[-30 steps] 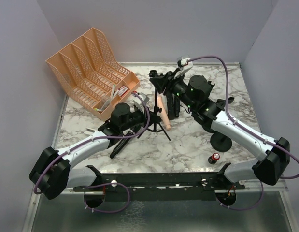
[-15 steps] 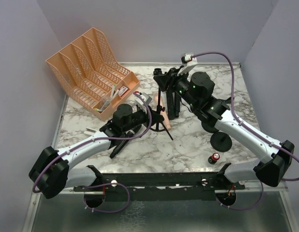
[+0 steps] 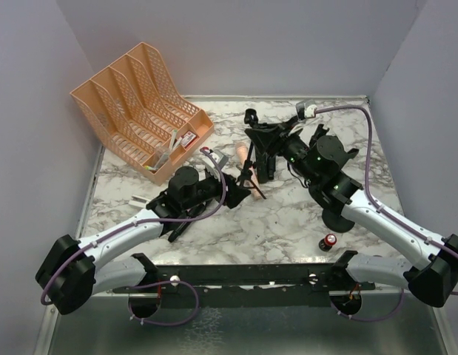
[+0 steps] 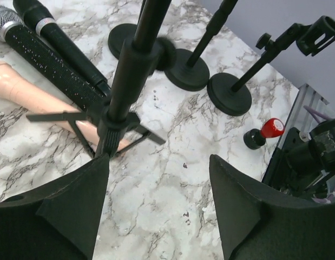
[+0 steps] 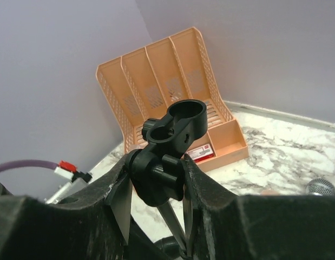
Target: Attach the microphones to the stand
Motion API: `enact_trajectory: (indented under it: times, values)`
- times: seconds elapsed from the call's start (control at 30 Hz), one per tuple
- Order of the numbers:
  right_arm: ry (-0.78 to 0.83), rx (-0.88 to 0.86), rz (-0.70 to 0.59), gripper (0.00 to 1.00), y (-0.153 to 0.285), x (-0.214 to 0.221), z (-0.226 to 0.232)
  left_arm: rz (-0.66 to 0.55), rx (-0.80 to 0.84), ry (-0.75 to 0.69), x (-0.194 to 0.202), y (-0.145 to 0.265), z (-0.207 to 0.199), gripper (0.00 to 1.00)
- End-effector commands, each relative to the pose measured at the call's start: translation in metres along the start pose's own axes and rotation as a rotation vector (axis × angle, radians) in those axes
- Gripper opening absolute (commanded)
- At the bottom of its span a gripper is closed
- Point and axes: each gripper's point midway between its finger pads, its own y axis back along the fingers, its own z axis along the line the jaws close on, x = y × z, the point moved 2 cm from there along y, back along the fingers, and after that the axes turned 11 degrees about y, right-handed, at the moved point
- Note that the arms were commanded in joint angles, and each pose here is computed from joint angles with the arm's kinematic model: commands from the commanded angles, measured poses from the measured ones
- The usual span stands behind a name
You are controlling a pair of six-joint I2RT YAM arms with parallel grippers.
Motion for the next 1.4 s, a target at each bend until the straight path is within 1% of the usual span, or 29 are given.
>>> enact_trajectory:
  times: [0.0,0.3,0.37,0.47,0.57,0.87,0.97,1.03,1.1,1.13,1.17,1.2,1.27,1.33,1.37]
  values:
    - [-0.077,-0.042,-0.087,0.2,0.004,-0.013,0.009,-0.074,0.049,-0.045,-0.025,0.001,-0.016,0.74]
    - [-0.118,-0.11,-0.018,0.2,0.009,0.012,0.02,-0.197,0.044,-0.06,-0.057,0.004,-0.024,0.8]
    - [-0.131,-0.133,-0.003,0.2,0.011,0.016,0.023,-0.226,0.053,-0.054,-0.064,0.004,-0.027,0.8]
    - [-0.163,-0.148,0.03,0.2,0.013,0.024,0.027,-0.26,0.093,-0.049,-0.071,0.004,-0.034,0.77]
    - [-0.184,-0.15,0.05,0.2,0.016,0.032,0.028,-0.275,0.122,-0.057,-0.075,0.003,-0.04,0.72]
    - [-0.219,-0.18,0.084,0.2,0.019,0.035,0.034,-0.233,0.169,-0.077,-0.072,-0.012,-0.044,0.45]
    - [-0.233,-0.193,0.091,0.2,0.02,0.033,0.037,-0.223,0.182,-0.082,-0.071,-0.016,-0.045,0.32]
    - [-0.239,-0.2,0.098,0.2,0.021,0.033,0.038,-0.221,0.189,-0.088,-0.071,-0.017,-0.046,0.19]
    - [-0.248,-0.203,0.108,0.2,0.024,0.034,0.039,-0.221,0.197,-0.097,-0.071,-0.017,-0.047,0.01]
    - [-0.25,-0.201,0.114,0.2,0.024,0.034,0.039,-0.22,0.201,-0.102,-0.071,-0.017,-0.048,0.0]
    - [-0.251,-0.197,0.123,0.21,0.026,0.035,0.039,-0.221,0.208,-0.106,-0.072,-0.017,-0.049,0.0]
    - [-0.251,-0.189,0.131,0.26,0.027,0.037,0.037,-0.221,0.212,-0.107,-0.072,-0.016,-0.05,0.0]
    - [-0.234,-0.18,0.143,0.48,0.031,0.04,0.035,-0.225,0.217,-0.107,-0.073,-0.015,-0.051,0.0]
    - [-0.211,-0.194,0.13,0.64,0.039,0.04,0.036,-0.229,0.222,-0.108,-0.074,-0.013,-0.053,0.0]
    - [-0.2,-0.194,0.117,0.69,0.044,0.04,0.035,-0.231,0.225,-0.11,-0.074,-0.011,-0.053,0.0]
